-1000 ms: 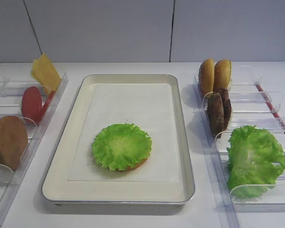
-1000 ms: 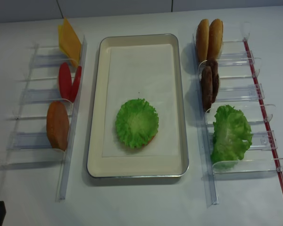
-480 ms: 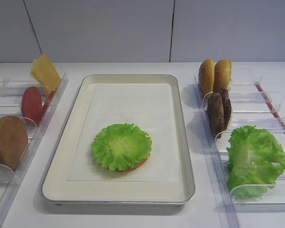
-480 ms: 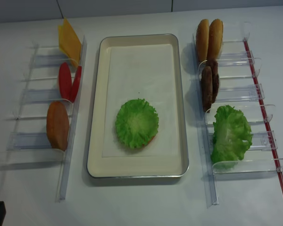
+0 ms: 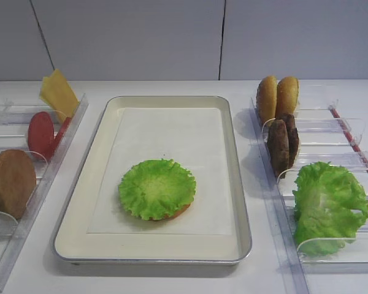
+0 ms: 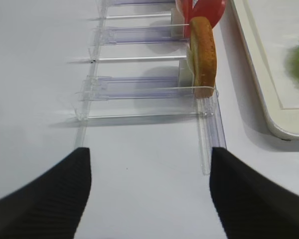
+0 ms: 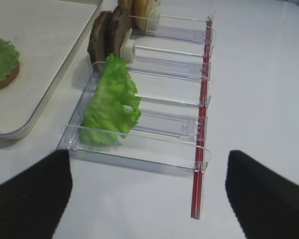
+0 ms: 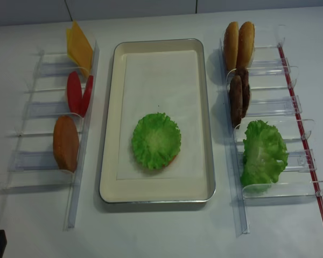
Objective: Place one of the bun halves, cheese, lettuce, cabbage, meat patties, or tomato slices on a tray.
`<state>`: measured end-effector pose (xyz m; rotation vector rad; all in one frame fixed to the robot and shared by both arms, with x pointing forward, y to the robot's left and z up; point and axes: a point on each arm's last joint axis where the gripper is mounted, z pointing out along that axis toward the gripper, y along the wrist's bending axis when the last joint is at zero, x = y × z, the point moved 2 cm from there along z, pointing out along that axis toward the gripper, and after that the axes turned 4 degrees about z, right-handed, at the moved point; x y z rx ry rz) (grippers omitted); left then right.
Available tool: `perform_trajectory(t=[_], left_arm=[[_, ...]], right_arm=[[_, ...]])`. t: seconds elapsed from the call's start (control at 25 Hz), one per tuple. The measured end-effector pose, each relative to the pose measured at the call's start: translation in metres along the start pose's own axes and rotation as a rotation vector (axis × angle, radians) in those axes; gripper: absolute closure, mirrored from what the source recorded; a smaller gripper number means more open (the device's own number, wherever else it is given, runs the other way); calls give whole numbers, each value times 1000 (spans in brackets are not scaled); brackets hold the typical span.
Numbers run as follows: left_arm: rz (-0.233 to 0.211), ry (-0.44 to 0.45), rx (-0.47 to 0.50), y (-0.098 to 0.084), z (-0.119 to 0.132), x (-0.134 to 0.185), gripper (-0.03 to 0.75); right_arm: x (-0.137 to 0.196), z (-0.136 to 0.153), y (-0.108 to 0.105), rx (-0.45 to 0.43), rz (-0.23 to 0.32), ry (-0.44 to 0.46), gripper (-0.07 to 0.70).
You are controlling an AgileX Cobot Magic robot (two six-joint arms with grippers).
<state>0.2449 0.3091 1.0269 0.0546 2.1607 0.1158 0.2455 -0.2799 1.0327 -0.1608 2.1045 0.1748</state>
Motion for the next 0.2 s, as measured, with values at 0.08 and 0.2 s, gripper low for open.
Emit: perform_trajectory(t=[0.08,0.2], left_arm=[[0,0,0,0,0,0,239],[0,0,0,0,0,0,239]], right_arm=[[0,0,0,0,0,0,-1],[0,0,0,0,1,0,-1]])
